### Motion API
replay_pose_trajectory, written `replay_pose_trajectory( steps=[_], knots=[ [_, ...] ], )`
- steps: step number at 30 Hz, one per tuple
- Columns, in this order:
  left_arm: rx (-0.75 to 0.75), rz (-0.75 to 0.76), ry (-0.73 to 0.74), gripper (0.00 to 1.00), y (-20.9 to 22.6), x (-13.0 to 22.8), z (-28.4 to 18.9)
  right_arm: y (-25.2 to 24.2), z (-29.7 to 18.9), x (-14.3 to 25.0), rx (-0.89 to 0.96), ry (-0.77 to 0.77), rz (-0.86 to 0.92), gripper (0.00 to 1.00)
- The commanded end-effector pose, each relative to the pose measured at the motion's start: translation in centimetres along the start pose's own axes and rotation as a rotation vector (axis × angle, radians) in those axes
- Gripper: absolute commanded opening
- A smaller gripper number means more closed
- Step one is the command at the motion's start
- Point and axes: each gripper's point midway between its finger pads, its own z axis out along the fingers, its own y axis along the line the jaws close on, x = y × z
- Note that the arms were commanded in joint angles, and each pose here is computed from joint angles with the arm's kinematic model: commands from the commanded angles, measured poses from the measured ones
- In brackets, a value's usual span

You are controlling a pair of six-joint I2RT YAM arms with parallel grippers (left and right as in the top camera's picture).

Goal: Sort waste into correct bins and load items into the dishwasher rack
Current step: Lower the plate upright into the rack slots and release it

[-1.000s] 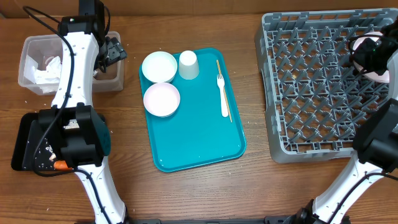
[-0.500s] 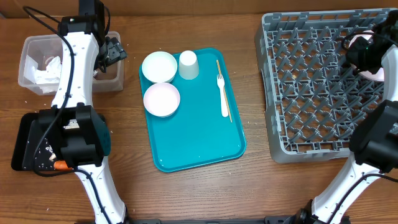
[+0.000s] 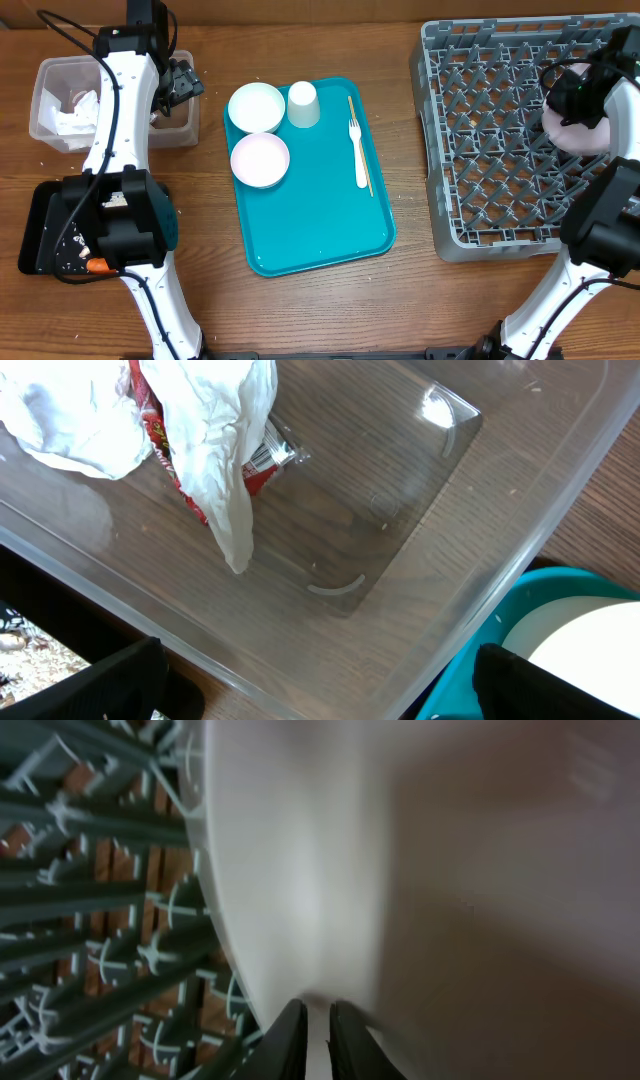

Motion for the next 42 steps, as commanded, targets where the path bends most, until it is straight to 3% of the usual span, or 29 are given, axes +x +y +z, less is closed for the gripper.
replay_pose_trajectory(
  steps=[1,6,12,18,25,28,32,35,39,42],
  knots=[
    [0.016,-0.032,-0.022,1.00,-0.1,-0.7,-0.8,1.1,-0.9,0.0,-0.011,-0.018,0.002,0.12],
    [0.016,-0.032,-0.022,1.00,-0.1,-0.7,-0.8,2.5,-0.7,0.6,-0.019,-0.004,-0.019,0.11],
    [0.016,-0.032,-0.022,1.00,-0.1,-0.7,-0.8,3.9,-1.0,1.2,-0.018,0.009,-0.045,0.04],
    [0.017,-0.032,-0.022,1.00,-0.1,-0.7,-0.8,4.9,-6.8,-1.8,-0.019,-0.104,-0.035,0.06],
    [0.016,-0.032,-0.022,1.00,-0.1,-0.7,-0.8,5.8,-16.0,-4.9,-0.046,-0.289,-0.038,0.38],
    [0.017,-0.032,-0.022,1.00,-0.1,-0.7,-0.8,1.9,-19.5,-6.7,0.054,-0.405,0.058,0.47],
    [0.017,-0.032,-0.023,1.00,-0.1,-0.7,-0.8,-3.8,-20.5,-7.6,0.132,-0.435,0.206,0.59],
    [0.017,-0.032,-0.022,1.00,-0.1,-0.7,-0.8,-7.0,-20.7,-7.6,0.138,-0.421,0.273,0.62],
    [0.017,-0.032,-0.022,1.00,-0.1,-0.7,-0.8,-7.7,-20.5,-7.2,0.057,-0.383,0.256,0.66],
    [0.017,-0.032,-0.023,1.00,-0.2,-0.7,-0.8,-7.6,-19.4,-6.6,0.038,-0.348,0.224,0.76]
  ],
)
